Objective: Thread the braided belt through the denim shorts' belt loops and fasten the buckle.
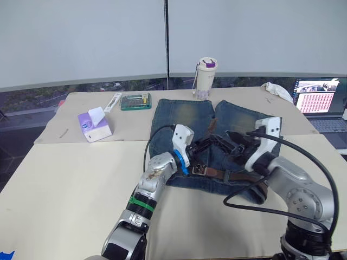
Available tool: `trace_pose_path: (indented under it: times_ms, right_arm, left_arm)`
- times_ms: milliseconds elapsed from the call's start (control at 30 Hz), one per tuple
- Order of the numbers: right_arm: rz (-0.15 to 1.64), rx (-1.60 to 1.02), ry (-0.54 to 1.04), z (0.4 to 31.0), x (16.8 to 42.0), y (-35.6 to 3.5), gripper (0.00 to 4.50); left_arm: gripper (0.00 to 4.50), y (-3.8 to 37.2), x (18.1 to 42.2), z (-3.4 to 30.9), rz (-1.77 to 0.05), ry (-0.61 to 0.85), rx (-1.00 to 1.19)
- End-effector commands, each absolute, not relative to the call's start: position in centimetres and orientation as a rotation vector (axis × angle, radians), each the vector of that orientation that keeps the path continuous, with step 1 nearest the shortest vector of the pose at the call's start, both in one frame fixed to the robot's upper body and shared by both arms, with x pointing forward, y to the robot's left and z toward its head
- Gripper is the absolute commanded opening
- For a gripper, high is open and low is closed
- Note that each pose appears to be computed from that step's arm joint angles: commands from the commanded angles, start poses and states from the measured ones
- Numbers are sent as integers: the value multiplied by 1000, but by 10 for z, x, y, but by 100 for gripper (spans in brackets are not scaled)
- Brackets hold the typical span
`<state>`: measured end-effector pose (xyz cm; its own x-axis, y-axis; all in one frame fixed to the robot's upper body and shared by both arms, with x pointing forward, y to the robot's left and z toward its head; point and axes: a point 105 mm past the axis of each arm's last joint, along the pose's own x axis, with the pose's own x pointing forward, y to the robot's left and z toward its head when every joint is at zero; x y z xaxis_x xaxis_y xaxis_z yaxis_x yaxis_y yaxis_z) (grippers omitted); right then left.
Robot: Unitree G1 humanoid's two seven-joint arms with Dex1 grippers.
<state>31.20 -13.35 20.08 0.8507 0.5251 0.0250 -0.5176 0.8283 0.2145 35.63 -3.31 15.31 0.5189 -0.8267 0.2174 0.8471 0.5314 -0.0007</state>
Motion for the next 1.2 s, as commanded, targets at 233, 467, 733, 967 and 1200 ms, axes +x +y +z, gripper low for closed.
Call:
trace_pose_path:
  times_ms: [233, 467, 733, 967, 1200]
  right_arm:
    - [453, 326, 60, 206, 321, -121, 402]
    - [412, 497, 45, 214, 327, -121, 246]
    - [409, 517, 79, 210, 326, -122, 4]
    - [378, 519, 108, 200, 327, -132, 0]
    - [317, 489, 139, 191, 324, -151, 0]
  left_arm:
    - [0, -34, 362, 155, -849, -352, 119]
    - [0, -32, 361, 149, -851, -360, 140]
    - [0, -33, 359, 146, -861, -364, 142]
    - [76, -29, 354, 149, -975, -291, -93]
    - [302, 31, 369, 194, -1028, -376, -238]
